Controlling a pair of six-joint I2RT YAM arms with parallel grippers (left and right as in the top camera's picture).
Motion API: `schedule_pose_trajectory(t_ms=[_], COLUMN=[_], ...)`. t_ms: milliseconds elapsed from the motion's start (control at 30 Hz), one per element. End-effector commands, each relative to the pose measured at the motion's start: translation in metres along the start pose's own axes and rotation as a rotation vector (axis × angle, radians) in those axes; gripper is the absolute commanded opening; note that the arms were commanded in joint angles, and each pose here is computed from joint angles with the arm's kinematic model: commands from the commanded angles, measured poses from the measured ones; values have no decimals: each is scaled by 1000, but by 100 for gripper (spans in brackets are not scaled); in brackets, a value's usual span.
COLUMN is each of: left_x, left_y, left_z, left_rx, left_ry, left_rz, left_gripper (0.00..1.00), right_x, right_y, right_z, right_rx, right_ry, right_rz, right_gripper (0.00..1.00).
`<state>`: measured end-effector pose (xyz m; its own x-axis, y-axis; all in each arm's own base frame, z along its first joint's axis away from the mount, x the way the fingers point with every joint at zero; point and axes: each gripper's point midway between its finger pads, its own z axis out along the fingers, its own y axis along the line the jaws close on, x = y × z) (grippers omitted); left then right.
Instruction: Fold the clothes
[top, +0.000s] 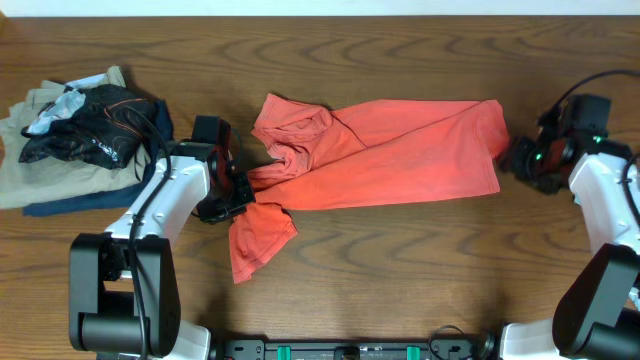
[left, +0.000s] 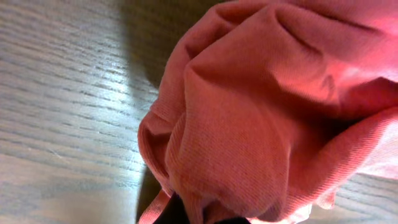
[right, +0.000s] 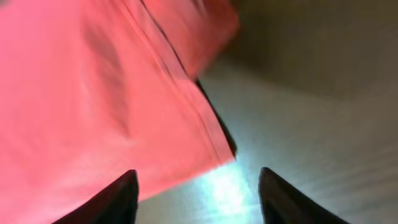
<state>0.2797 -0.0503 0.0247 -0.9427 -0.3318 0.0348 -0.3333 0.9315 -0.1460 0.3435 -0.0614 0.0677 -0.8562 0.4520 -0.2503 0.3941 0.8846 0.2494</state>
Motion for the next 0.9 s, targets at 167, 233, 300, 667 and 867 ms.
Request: schedule_pose_trajectory(t_ms=[167,233,300,667,867], left_x=[-2,-2,-2,-2,-1], left_y=[0,0,0,0,0], left_z=[-2,-2,-2,-2,-2], left_rx=[-2,-2,-2,-2,-2], left_ry=[-9,-9,-9,-8,-8], left_rz=[14,14,14,10,10], left_gripper=[6,6,6,6,6], right_x=[43,45,47,48,50], right_y=[-19,-20,-21,-9,-10], right_z=[45,52,57,65,75], right_rx=[23,10,4,-13,-2], right_ry=[20,-6,-25,-46,-33], right_rz=[-25,-31,-35,-78,-86], right_gripper=[44,44,44,39,36])
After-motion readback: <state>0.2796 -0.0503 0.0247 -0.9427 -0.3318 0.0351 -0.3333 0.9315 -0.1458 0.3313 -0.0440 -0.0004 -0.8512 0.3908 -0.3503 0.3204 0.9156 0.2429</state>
